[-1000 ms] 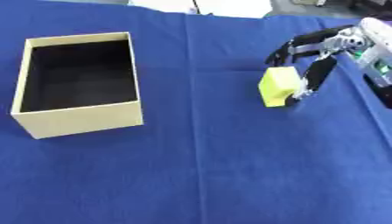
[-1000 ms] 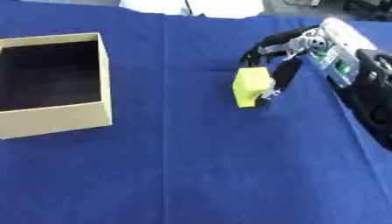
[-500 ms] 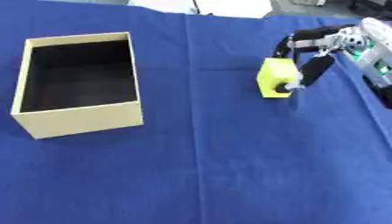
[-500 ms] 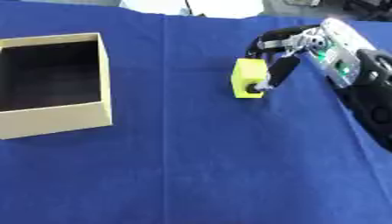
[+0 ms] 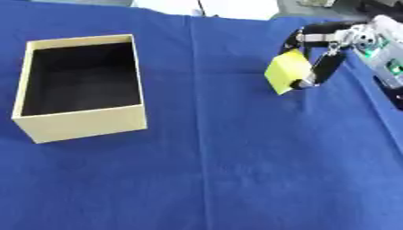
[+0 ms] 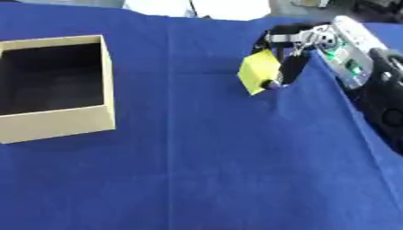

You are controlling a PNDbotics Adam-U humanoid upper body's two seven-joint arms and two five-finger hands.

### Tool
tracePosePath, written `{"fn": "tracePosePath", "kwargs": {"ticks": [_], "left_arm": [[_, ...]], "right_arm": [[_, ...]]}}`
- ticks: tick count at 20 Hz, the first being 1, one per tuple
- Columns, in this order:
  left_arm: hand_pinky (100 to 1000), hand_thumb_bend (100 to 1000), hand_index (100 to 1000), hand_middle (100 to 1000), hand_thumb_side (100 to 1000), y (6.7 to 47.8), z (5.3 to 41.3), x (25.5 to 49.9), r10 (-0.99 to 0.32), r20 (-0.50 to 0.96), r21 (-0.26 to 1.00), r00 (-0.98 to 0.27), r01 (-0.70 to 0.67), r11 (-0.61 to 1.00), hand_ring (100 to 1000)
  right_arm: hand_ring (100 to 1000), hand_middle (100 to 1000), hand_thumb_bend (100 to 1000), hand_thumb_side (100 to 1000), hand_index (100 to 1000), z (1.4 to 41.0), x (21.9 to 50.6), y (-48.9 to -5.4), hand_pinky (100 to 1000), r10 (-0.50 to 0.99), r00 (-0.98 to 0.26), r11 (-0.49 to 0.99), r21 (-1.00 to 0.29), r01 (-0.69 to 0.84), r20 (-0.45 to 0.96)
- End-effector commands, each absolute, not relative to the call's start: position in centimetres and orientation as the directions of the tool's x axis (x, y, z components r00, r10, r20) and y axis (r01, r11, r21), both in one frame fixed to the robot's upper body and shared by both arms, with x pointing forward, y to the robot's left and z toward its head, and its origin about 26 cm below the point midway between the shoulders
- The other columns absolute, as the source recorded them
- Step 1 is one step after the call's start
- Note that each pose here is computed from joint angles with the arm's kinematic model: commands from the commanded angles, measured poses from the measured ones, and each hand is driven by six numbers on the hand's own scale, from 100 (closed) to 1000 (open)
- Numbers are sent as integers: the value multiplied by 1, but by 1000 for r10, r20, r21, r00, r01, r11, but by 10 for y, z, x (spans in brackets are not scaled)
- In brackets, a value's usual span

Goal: Pick up objects on the table and place them in the box.

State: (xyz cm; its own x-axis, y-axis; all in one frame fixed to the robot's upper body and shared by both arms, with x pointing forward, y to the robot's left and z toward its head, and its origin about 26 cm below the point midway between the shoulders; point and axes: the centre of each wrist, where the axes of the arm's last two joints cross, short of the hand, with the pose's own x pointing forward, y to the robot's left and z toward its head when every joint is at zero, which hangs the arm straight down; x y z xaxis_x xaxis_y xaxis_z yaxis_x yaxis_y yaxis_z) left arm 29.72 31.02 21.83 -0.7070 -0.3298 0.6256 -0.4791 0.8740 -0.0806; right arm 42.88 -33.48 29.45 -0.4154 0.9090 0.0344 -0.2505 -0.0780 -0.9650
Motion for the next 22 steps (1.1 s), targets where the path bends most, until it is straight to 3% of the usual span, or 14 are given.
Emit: {"fn": "tracePosePath", "kwargs": {"ticks": [1,2,3,12,22], "left_arm": [[895,264,651,601,809,311,226,295,-339,601,-77,-724,-474,877,655],[895,265,651,601,810,311,226,295,-339,602,-76,-723,-474,877,656],[895,265,651,601,810,311,226,295,-339,603,-76,-722,-475,877,656],[894,264,650,601,809,311,224,294,-338,611,-72,-716,-474,877,657],[894,265,650,602,809,307,223,295,-319,613,-73,-723,-453,888,658]], "right_arm": [[731,675,227,100,626,329,419,-333,589,904,-428,-62,-986,-156,11],[730,678,147,115,629,335,418,-329,589,899,-438,-58,-989,-136,8],[730,676,229,100,629,340,416,-324,589,894,-448,-54,-992,-116,4],[728,679,242,100,629,384,419,-257,593,813,-581,-55,-999,-2,-43],[707,668,100,100,645,390,437,-139,588,683,-730,38,-999,-11,34]]}}
